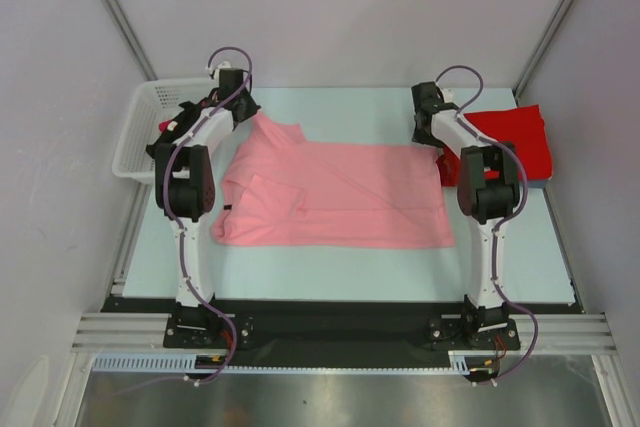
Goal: Fold and stack the t-shirts
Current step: Fold the tshirt
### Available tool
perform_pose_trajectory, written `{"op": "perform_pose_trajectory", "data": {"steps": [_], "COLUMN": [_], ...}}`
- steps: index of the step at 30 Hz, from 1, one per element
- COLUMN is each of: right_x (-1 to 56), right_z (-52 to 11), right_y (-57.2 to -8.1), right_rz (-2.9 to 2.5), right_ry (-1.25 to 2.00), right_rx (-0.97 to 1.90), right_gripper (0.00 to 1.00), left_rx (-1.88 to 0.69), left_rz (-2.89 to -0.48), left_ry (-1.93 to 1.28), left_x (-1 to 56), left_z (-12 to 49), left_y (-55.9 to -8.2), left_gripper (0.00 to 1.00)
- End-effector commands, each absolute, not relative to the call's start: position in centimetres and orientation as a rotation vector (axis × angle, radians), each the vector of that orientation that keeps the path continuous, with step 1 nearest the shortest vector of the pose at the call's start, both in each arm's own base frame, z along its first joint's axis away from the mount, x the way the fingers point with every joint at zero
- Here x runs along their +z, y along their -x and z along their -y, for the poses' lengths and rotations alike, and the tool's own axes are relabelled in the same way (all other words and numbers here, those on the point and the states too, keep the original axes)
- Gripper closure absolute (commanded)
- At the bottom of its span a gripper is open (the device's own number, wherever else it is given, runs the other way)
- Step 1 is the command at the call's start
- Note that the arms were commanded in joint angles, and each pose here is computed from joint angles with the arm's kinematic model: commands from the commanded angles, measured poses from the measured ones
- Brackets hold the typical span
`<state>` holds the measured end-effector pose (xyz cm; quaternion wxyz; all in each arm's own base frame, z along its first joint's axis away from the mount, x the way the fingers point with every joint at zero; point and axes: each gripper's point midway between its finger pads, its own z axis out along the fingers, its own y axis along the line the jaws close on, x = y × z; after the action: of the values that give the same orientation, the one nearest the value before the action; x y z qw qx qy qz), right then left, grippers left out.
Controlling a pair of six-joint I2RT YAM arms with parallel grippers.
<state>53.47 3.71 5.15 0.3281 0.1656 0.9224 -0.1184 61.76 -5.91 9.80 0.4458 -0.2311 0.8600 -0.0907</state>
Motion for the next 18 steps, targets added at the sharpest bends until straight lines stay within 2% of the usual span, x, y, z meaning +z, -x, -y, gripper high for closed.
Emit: {"op": "perform_pose_trajectory", "data": {"steps": [1, 7, 10, 11, 14, 17, 18], "right_x": [4.0, 2.3, 2.8, 3.2, 4.8, 5.7, 6.1], "right_z": [-3.3, -2.9, -2.9, -2.7, -2.9, -3.4, -3.6], "right_y": [-54.4, -54.4, -54.9, -55.0, -55.2, -55.1, -55.1], "right_rz": [-2.415, -2.458, -2.437, -2.432, -2.408, -2.4, -2.396], "right_ry": [-0.441, -0.448, -0.447, -0.451, -0.429, -0.415, -0.409], "right_rx": [-0.324, -0.321, -0.309, -0.308, -0.316, -0.309, -0.3], "right_gripper": [0.52, 0.55, 0.71, 0.81, 0.86, 1.0, 1.0], "left_rx": [-0.237, -0.228, -0.242, -0.241, -0.238, -0.238, -0.25], "left_rz": [-2.041, -2.044, -2.045, -2.047, -2.054, -2.055, -2.05], "left_ry": [0.546, 0.567, 0.57, 0.566, 0.565, 0.566, 0.56], "left_x": [13.4, 12.7, 12.7, 12.7, 12.7, 12.7, 13.0], "left_z": [5.9, 5.7, 5.9, 6.0, 5.9, 5.9, 6.1], "left_y": [-63.1, -63.4, -63.4, -63.3, -62.8, -62.2, -62.2], "left_gripper": [1.0, 1.0, 1.0, 1.0, 1.0, 1.0, 1.0]}}
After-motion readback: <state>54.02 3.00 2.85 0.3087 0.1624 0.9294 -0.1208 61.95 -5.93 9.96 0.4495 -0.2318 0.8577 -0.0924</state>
